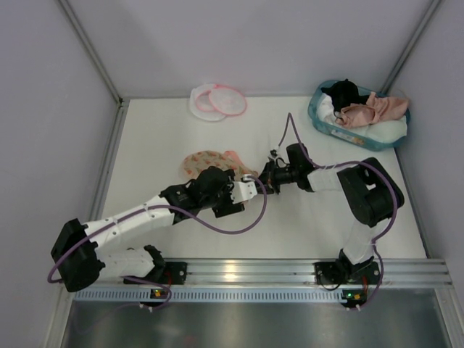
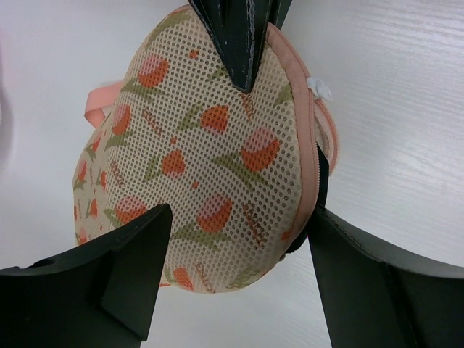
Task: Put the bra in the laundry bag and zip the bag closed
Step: Zip the laundry bag at the center of the board.
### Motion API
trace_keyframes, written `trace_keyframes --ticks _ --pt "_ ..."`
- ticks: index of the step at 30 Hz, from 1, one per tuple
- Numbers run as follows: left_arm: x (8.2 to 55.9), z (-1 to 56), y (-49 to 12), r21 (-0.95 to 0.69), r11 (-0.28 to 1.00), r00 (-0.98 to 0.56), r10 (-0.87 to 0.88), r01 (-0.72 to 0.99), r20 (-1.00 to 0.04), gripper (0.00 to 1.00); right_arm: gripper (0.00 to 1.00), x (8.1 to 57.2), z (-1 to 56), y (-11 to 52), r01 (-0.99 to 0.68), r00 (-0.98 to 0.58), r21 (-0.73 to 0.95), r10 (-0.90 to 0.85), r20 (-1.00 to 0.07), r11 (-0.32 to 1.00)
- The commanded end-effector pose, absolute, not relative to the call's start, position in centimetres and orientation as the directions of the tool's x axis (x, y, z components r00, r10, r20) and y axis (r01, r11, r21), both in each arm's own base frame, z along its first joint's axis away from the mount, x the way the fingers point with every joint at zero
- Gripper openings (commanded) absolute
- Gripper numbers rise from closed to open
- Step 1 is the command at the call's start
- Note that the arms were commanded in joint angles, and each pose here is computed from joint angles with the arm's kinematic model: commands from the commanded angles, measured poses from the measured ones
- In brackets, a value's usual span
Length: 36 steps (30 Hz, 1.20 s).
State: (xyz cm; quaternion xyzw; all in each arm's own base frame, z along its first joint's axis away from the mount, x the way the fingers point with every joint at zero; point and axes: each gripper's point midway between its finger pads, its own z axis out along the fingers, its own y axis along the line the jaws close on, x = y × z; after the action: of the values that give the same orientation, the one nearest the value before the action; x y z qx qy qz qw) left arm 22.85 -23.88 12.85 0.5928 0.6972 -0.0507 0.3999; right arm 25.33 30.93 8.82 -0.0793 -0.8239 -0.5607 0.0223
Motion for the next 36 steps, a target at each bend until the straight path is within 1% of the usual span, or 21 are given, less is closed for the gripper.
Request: trace_keyframes --ticks 1,10,16,17,20,24,27,29,36 --pt "23.8 16.8 -25.2 0.446 0.330 0.087 0.717 0.832 -0.692 0.80 0.00 25.6 11.3 31.8 0.040 -0.998 0.943 0.057 0.022 0.331" --pt "23.4 17.8 -26.1 0.410 0.331 0.082 0.685 0.850 -0.723 0.80 0.00 25.9 11.2 32.0 0.020 -0.999 0.939 0.051 0.003 0.343" --pt "24.1 16.4 -25.8 0.413 0.350 0.042 0.718 0.841 -0.695 0.79 0.00 25.5 11.6 32.1 0.027 -0.999 0.943 0.046 0.012 0.332" --pt "24.5 16.1 -25.4 0.425 0.362 0.030 0.732 0.830 -0.681 0.79 0.00 25.4 12.2 32.3 0.010 -0.999 0.950 0.035 -0.001 0.311" --pt "25.4 15.3 -25.0 0.462 0.382 0.022 0.752 0.800 -0.658 0.79 0.00 24.7 12.8 32.7 0.034 -0.999 0.959 0.017 0.031 0.283" --pt "27.1 16.3 -25.1 0.532 0.417 0.062 0.741 0.737 -0.668 0.79 0.00 23.8 13.2 33.4 0.046 -0.998 0.962 -0.018 0.053 0.271" --pt "27.6 16.9 -25.2 0.574 0.419 0.103 0.739 0.704 -0.666 0.79 0.00 23.1 13.2 33.9 0.042 -0.997 0.962 -0.045 0.057 0.268" --pt "27.7 17.5 -25.6 0.593 0.405 0.143 0.731 0.695 -0.667 0.79 0.00 23.0 13.1 34.0 0.043 -0.997 0.963 -0.050 0.059 0.267" --pt "26.3 14.2 -25.8 0.634 0.287 0.206 0.782 0.719 -0.588 0.78 0.00 23.1 14.4 34.6 0.053 -0.995 0.974 -0.067 0.070 0.221"
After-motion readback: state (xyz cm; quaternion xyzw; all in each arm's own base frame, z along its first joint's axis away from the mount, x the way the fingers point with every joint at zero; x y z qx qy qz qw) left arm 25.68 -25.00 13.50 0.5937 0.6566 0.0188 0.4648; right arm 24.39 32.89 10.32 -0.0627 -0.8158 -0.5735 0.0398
